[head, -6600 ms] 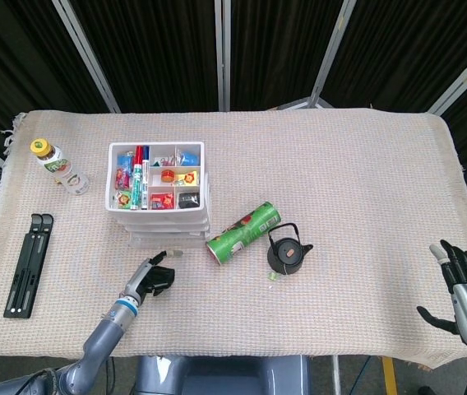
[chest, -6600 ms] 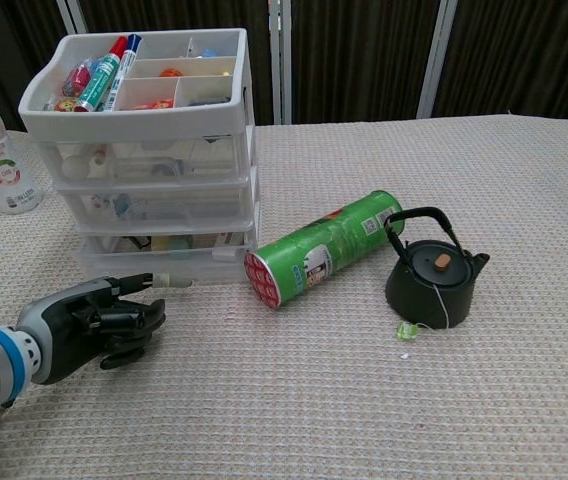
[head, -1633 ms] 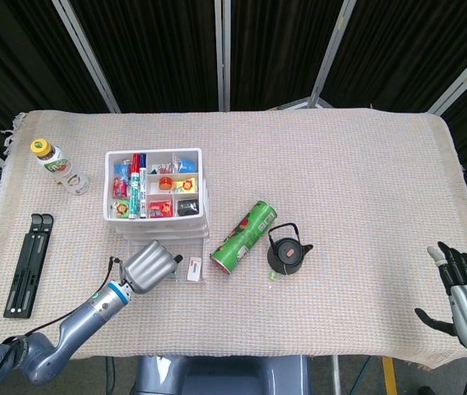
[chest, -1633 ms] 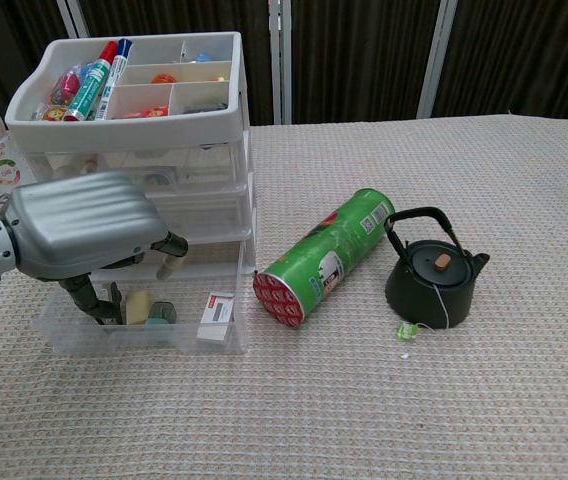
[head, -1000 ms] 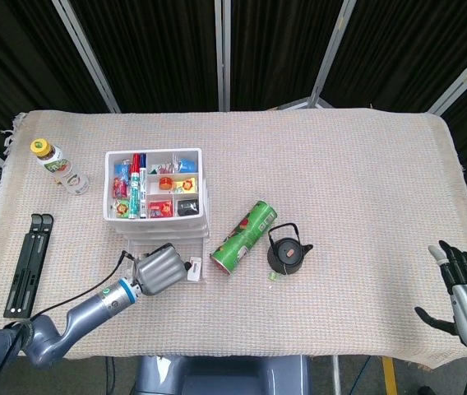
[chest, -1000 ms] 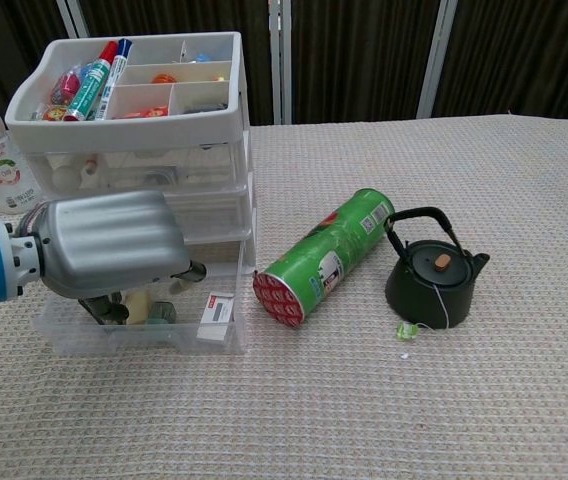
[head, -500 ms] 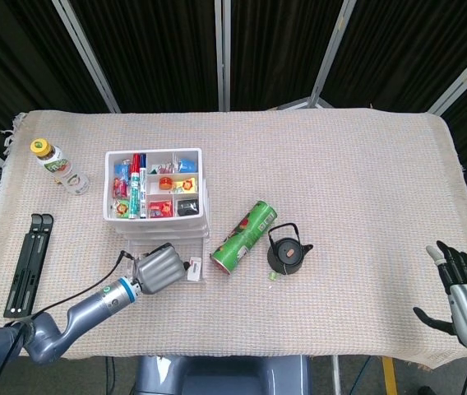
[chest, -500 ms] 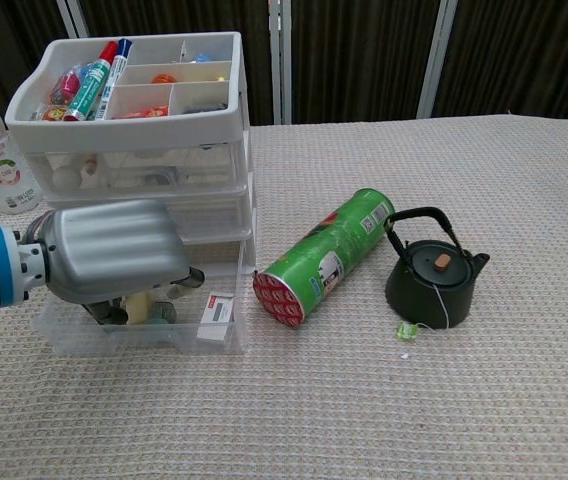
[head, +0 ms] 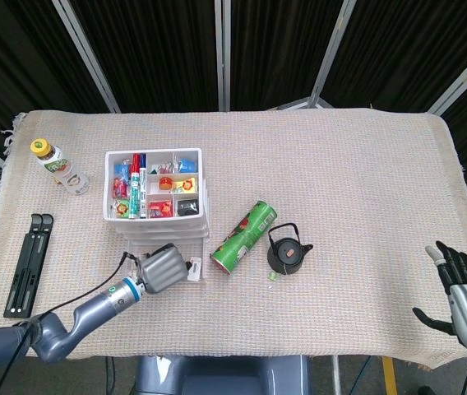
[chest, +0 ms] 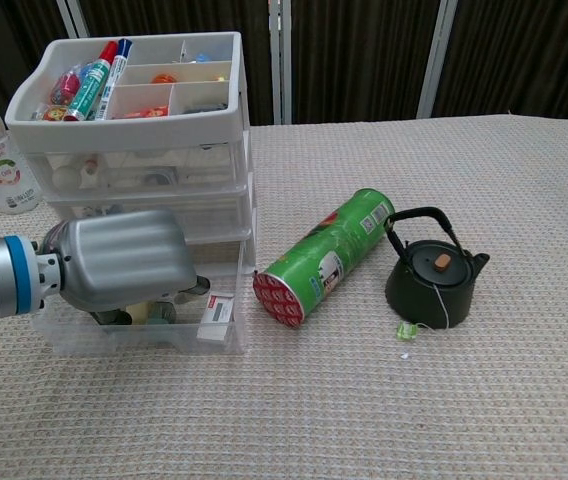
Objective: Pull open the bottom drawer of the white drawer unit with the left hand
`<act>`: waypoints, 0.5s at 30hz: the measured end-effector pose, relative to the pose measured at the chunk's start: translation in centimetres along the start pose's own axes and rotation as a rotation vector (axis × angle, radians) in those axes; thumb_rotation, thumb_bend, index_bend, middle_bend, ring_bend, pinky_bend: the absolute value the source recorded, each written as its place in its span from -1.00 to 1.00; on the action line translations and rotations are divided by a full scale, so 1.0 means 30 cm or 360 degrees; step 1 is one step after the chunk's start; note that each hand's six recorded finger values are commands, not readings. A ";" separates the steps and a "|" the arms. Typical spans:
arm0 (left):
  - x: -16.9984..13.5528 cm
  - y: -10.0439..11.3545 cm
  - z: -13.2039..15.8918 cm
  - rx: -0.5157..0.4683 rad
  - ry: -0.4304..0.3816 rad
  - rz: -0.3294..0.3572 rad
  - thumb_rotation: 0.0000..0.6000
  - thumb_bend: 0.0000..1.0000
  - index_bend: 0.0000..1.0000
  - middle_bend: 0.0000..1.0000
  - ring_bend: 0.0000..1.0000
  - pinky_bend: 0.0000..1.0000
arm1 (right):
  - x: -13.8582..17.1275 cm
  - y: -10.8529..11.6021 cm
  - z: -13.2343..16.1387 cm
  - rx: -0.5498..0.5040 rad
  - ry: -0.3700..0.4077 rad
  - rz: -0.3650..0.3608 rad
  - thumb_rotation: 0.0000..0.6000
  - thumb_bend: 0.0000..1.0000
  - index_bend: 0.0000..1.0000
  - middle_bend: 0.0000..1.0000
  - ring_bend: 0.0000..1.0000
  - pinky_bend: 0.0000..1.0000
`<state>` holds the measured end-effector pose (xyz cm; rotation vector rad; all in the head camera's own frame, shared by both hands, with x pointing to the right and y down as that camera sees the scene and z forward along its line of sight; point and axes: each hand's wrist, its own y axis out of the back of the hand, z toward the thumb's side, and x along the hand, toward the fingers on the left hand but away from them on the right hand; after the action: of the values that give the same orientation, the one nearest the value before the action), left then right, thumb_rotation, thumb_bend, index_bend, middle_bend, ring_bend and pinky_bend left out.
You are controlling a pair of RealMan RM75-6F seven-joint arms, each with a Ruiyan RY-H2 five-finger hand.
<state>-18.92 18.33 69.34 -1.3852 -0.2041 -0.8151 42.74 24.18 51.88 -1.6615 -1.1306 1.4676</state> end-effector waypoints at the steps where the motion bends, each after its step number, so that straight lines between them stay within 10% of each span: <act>1: 0.002 -0.001 0.002 0.0003 0.0002 -0.0002 1.00 -0.84 -0.14 0.90 0.88 0.55 | 0.000 0.000 0.000 -0.0002 0.0000 0.0000 1.00 -0.87 -1.00 -1.00 -1.00 -1.00; 15: 0.002 -0.027 0.019 0.0052 0.0010 -0.0090 1.00 -0.39 0.02 0.90 0.88 0.55 | 0.002 0.002 0.004 -0.0016 0.0013 0.0008 1.00 -0.87 -1.00 -1.00 -1.00 -1.00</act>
<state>-19.18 18.85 70.13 -1.3511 -0.2514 -0.8594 42.62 24.19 51.79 -1.6768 -1.1321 1.4592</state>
